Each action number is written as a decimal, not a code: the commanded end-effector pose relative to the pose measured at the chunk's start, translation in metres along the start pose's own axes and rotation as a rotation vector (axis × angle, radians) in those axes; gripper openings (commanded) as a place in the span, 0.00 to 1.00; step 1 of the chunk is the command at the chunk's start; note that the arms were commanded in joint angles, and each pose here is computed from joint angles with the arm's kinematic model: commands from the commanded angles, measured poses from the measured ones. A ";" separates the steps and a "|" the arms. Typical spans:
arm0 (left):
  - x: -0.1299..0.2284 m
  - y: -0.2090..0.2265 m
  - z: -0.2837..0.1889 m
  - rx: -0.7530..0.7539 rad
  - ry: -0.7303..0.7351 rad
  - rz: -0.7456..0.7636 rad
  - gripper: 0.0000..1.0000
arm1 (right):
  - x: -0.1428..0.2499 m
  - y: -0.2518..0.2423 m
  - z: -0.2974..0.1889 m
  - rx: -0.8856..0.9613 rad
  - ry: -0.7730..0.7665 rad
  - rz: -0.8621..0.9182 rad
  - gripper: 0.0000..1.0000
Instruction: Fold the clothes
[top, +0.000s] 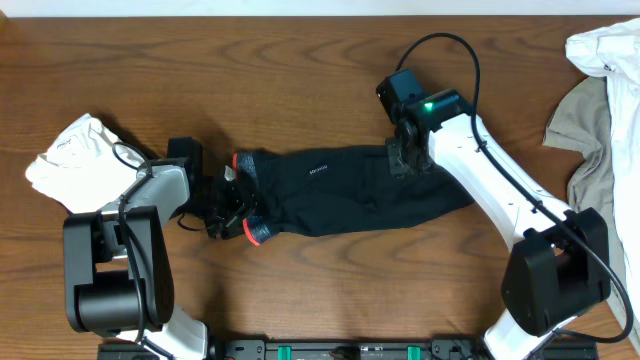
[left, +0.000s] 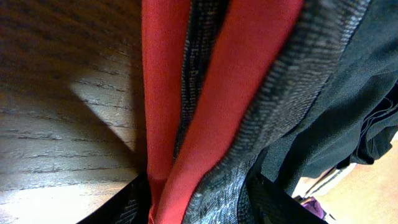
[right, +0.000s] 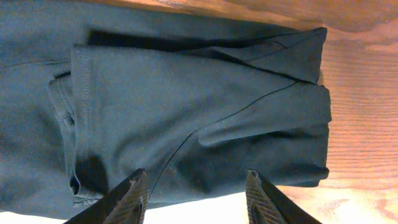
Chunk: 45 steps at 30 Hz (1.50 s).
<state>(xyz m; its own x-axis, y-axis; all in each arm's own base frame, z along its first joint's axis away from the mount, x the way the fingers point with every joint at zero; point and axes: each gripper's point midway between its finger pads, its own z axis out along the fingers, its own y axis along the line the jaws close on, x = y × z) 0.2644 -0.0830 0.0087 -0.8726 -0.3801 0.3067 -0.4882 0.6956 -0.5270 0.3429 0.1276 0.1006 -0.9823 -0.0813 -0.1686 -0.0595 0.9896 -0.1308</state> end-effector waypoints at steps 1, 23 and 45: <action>0.002 0.006 0.004 -0.014 0.015 -0.004 0.52 | 0.001 -0.004 0.002 0.018 0.006 0.021 0.49; 0.035 -0.025 -0.078 0.183 -0.092 -0.012 0.86 | -0.002 -0.007 0.003 0.029 -0.006 0.024 0.50; 0.041 -0.017 -0.019 0.278 -0.483 -0.371 0.88 | -0.002 -0.008 0.003 0.030 -0.003 0.015 0.51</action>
<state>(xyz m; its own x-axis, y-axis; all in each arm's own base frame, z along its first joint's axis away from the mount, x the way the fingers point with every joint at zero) 0.2339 -0.1074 0.0516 -0.6337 -0.7602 0.1433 -0.6063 0.3730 -0.7024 0.3441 0.1242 0.1004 -0.9816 -0.0802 -0.1731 -0.0551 0.9879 -0.1451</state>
